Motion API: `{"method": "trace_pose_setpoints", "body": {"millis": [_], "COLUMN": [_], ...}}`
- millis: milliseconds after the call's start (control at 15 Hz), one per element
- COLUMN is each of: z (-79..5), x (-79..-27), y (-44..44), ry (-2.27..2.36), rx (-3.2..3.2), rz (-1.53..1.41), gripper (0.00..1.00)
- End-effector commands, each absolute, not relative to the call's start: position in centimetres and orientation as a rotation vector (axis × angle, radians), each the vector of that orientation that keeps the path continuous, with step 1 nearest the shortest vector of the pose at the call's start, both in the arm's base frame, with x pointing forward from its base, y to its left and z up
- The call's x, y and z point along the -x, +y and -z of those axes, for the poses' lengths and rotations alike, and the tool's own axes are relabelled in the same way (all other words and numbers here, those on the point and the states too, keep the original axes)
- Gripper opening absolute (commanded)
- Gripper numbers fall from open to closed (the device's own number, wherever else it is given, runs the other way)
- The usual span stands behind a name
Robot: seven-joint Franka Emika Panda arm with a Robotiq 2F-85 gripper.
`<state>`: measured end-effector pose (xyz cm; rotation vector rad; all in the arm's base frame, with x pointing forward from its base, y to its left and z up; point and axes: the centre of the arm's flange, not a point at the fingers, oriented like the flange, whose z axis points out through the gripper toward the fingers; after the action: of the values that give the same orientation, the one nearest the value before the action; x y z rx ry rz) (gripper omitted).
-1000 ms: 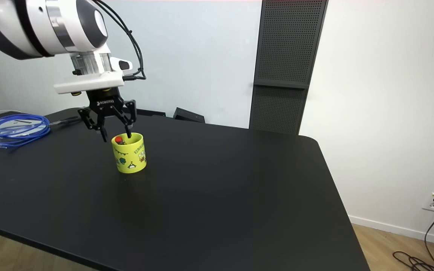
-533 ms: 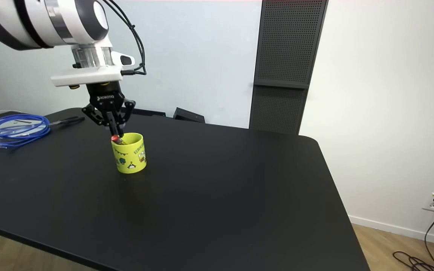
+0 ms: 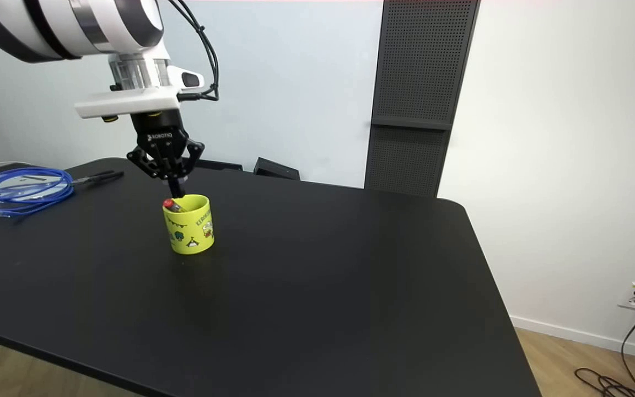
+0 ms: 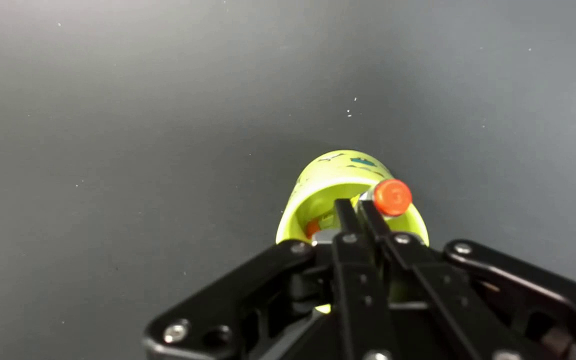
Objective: Remove the marker from the yellow mug, put the marker back in the mug, remove the marker from the mug again
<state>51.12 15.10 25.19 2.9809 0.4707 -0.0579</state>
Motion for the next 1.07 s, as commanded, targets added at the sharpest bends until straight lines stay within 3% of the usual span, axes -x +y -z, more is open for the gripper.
{"method": "trace_pose_setpoints", "body": {"millis": [0, 600, 1000], "z": [-25.9, -24.7, -23.5], "x": [-50.1, -49.8, -50.4], "y": [14.8, 15.3, 15.2], "ry": [0.393, 0.415, 0.458], "rx": [-2.980, -2.982, -2.967], "rz": [0.088, 0.155, 0.158], "gripper": [0.39, 0.98, 1.00]}}
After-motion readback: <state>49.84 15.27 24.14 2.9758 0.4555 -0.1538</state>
